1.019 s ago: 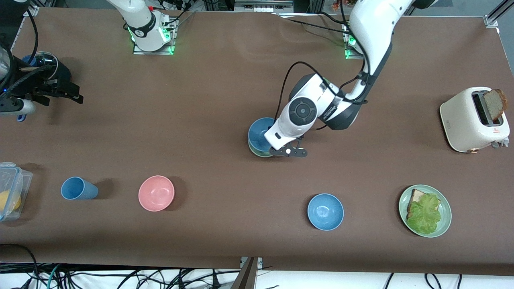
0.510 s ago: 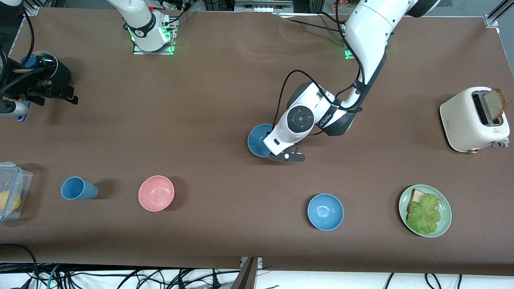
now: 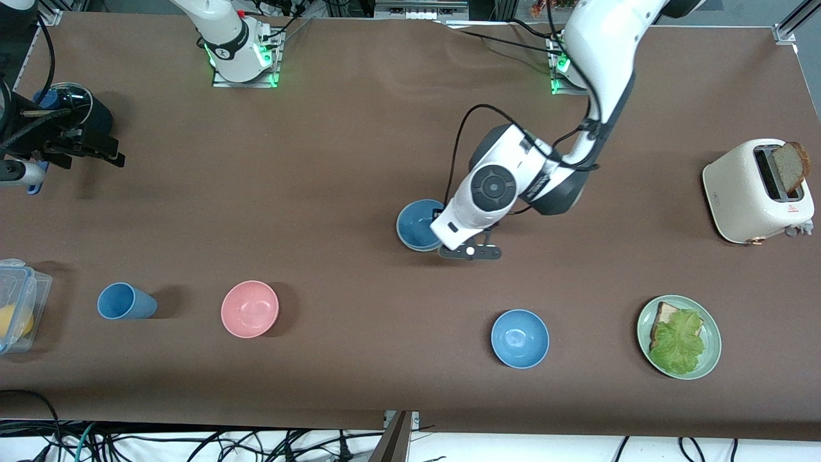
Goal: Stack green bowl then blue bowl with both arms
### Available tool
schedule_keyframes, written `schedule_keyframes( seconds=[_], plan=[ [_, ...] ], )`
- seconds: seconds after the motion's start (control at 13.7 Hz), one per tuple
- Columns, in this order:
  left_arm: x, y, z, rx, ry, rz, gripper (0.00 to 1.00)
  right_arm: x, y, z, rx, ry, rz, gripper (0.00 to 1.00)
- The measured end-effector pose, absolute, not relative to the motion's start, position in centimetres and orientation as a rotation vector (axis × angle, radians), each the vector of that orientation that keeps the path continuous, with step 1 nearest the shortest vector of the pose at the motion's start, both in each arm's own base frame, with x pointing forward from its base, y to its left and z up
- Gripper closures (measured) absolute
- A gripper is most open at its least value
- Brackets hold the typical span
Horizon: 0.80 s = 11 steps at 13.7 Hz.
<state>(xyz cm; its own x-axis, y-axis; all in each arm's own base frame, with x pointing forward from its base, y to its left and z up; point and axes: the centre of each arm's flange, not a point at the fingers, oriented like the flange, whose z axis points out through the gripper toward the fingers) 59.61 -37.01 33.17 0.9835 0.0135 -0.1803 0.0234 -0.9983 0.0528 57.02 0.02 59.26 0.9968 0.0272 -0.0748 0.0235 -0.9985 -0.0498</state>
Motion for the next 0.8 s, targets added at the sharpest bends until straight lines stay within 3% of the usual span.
schedule_keyframes(
  seconds=[0.07, 0.15, 0.36, 0.8],
  plan=[
    [60.5, -34.5, 36.3, 3.080, 0.079, -0.265, 0.01, 57.0, 0.0, 59.3, -3.090, -0.039, 0.117, 0.00],
    [61.2, -31.5, 39.4, 3.082, 0.133, -0.250, 0.00, 57.0, 0.0, 59.2, -3.090, -0.039, 0.117, 0.00],
    [62.2, -22.4, 47.2, 3.084, 0.180, -0.225, 0.00, 57.0, 0.0, 59.2, -3.090, -0.039, 0.118, 0.00],
    [60.5, -12.9, 53.7, 3.091, -0.029, -0.305, 0.00, 57.0, 0.0, 59.2, -3.090, -0.039, 0.118, 0.00]
  ],
)
